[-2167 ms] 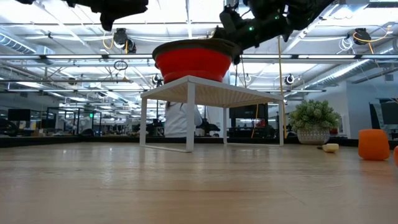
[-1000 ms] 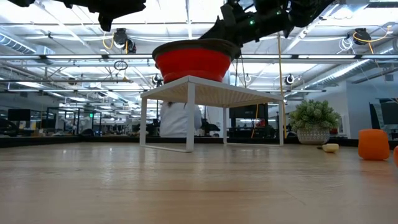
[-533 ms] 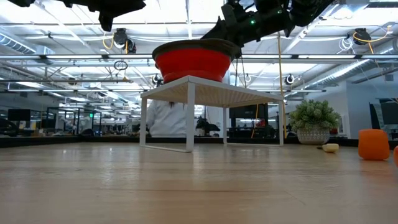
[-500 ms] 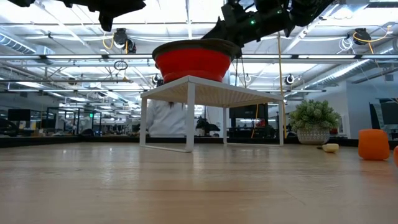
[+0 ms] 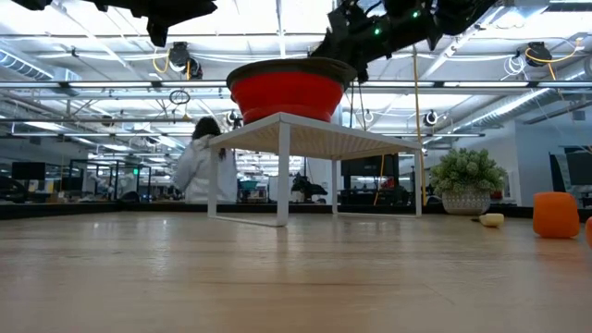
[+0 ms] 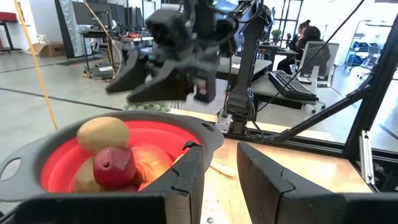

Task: Pick & Place Fruit
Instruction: Put the tangerine into the red strainer bowl on the shelf

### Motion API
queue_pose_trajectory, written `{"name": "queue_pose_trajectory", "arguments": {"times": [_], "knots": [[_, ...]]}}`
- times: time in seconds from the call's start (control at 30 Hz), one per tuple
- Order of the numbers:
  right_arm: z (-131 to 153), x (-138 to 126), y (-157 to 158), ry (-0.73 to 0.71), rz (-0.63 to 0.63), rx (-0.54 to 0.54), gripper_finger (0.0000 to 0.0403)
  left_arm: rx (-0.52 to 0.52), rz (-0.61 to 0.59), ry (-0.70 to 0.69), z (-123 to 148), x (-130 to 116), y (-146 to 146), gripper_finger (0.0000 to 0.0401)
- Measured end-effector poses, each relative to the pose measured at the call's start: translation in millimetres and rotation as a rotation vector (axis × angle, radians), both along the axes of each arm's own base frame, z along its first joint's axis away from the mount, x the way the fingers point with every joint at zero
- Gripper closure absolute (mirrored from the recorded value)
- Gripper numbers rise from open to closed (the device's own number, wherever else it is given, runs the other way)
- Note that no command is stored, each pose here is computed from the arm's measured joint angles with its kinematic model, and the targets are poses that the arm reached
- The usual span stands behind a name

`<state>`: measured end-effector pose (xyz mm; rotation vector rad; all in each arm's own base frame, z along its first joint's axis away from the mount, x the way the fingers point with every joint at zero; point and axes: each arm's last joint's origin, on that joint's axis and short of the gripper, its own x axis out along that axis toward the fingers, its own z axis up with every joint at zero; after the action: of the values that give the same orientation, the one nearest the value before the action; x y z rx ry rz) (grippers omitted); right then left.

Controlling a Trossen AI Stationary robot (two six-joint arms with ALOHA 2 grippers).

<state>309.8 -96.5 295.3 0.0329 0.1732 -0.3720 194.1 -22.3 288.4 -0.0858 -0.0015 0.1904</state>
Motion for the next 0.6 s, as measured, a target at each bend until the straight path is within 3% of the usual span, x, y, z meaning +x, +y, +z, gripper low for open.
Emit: {"name": "queue_pose_trajectory", "arguments": {"times": [0.33, 0.6], "knots": [[35, -55, 53, 0.147, 0.142, 0.009, 0.0225, 0.013, 0.000, 0.006, 0, 0, 0, 0.0308], [43, -102, 79, 0.239, 0.141, 0.197, 0.0271, 0.015, 0.000, 0.007, 0, 0, 0, 0.0308]]}}
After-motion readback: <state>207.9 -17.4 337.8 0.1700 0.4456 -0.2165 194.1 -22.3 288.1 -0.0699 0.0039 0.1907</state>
